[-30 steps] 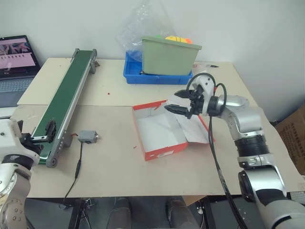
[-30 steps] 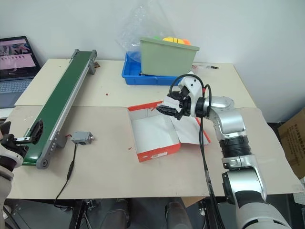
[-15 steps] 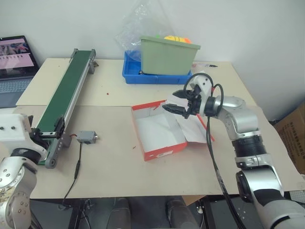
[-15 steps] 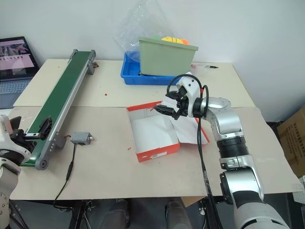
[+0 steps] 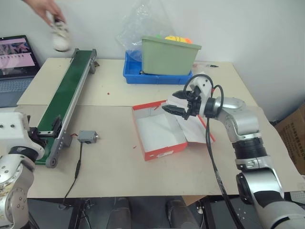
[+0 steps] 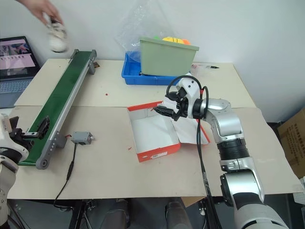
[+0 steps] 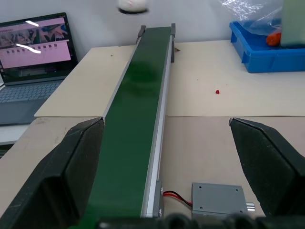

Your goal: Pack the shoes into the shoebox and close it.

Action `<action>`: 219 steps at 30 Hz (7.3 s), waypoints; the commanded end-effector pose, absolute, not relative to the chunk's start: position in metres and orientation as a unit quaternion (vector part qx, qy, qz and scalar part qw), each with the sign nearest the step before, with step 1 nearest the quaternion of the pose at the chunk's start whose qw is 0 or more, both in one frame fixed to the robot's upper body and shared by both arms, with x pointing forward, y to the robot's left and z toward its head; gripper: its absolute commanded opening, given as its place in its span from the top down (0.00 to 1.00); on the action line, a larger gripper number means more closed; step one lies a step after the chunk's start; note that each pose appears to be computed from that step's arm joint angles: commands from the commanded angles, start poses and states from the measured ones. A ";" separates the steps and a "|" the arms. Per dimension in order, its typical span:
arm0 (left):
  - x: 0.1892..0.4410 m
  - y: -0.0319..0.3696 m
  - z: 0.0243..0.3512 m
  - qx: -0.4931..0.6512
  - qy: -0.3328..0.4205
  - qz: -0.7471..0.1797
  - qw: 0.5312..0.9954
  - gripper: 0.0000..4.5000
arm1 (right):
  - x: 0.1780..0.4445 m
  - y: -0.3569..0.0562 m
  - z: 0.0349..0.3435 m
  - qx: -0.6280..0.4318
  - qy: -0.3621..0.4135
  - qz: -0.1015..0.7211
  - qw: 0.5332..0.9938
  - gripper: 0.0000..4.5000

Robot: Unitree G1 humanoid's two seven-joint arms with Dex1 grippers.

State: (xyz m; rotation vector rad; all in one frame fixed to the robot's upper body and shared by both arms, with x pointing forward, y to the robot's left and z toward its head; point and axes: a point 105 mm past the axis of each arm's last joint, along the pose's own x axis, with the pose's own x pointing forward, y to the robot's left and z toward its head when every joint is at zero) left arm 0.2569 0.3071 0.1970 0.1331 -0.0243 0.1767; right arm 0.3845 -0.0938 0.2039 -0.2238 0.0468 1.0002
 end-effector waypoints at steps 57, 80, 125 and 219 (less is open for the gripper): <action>0.305 0.360 0.184 0.027 0.000 0.059 0.998 0.00 | 0.334 -0.043 0.239 -0.051 -0.020 0.597 0.801 0.00; 0.313 0.372 0.151 -0.082 0.063 0.066 0.992 0.94 | 0.342 -0.055 0.238 -0.077 -0.014 0.564 0.822 0.00; 0.357 0.059 0.293 -0.226 -0.148 -0.320 0.908 0.98 | 0.363 -0.050 0.286 0.299 -0.020 0.462 0.835 0.00; 0.343 0.158 0.217 -0.183 -0.030 -0.190 0.964 0.41 | 0.340 -0.129 0.170 -0.036 0.259 0.180 0.948 0.93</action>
